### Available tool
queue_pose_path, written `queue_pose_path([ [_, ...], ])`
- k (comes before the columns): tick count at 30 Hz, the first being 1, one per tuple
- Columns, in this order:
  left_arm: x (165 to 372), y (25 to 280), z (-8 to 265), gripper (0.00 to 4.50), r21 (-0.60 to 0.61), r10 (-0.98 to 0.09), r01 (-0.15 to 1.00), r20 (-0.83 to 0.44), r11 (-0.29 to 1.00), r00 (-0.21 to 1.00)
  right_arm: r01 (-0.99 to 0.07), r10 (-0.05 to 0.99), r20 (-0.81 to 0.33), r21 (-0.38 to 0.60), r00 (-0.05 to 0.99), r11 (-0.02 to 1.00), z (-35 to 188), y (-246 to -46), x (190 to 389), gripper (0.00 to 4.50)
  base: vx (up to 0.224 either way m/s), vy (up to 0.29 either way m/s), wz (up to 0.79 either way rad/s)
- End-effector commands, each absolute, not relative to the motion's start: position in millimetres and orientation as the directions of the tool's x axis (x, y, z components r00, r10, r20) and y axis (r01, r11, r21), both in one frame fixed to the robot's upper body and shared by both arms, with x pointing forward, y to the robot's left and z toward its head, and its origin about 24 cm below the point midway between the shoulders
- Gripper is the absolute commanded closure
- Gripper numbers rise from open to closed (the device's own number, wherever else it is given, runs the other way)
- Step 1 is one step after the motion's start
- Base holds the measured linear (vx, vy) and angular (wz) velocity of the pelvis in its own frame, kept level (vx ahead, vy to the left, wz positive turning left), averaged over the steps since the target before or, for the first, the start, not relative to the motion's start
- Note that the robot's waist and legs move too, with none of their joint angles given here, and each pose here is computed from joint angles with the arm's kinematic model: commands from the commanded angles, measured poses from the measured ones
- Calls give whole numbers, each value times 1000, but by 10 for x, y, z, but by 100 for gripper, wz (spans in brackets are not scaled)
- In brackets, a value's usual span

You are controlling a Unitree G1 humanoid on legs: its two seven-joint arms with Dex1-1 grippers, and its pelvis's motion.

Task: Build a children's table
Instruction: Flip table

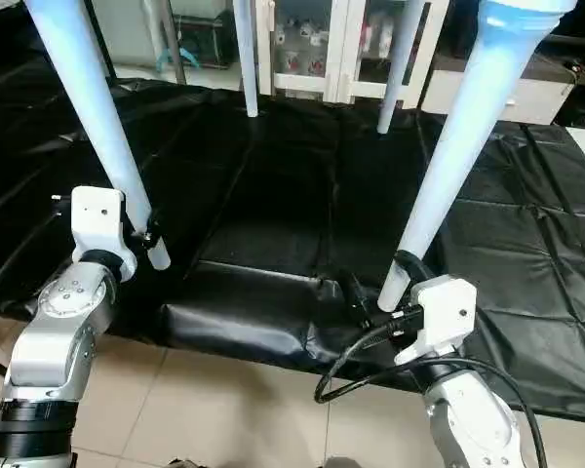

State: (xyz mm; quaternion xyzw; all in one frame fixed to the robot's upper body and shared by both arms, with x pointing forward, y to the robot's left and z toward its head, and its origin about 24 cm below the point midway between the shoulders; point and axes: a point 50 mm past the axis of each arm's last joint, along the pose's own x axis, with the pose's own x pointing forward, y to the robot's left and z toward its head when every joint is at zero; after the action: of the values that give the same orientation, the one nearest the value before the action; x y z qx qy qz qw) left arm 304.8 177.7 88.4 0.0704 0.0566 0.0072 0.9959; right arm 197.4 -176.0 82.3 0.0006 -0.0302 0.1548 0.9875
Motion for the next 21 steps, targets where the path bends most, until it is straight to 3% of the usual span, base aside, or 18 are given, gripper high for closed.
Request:
queue_pose_path([
  [1,2866,1836,964,73,84,-56,59,-34,995,998,-299,298,76,-8,951,954,865,-1812,2011,0,0,0,0],
  [2,2849,1832,966,73,77,-68,69,-28,995,997,-302,301,77,-6,950,953,867,-1807,2010,0,0,0,0],
  [3,2641,1800,999,73,4,-180,180,53,984,982,-332,330,86,16,940,943,893,-1757,1986,0,0,0,0],
  [5,2434,1826,1007,73,-48,-228,234,105,971,968,-348,343,88,41,935,937,914,-1710,1949,0,0,0,0],
  [10,2248,1872,911,73,-85,-208,211,51,974,977,-298,292,79,77,953,951,928,-1699,1936,0,0,0,0],
  [14,2239,1833,768,73,-44,-172,171,-45,984,984,-229,228,16,70,973,971,875,-1689,2031,0,0,0,0],
  [21,2271,1801,724,73,48,-162,165,-45,985,986,-185,193,-71,107,979,977,766,-1699,2051,0,0,0,0],
])
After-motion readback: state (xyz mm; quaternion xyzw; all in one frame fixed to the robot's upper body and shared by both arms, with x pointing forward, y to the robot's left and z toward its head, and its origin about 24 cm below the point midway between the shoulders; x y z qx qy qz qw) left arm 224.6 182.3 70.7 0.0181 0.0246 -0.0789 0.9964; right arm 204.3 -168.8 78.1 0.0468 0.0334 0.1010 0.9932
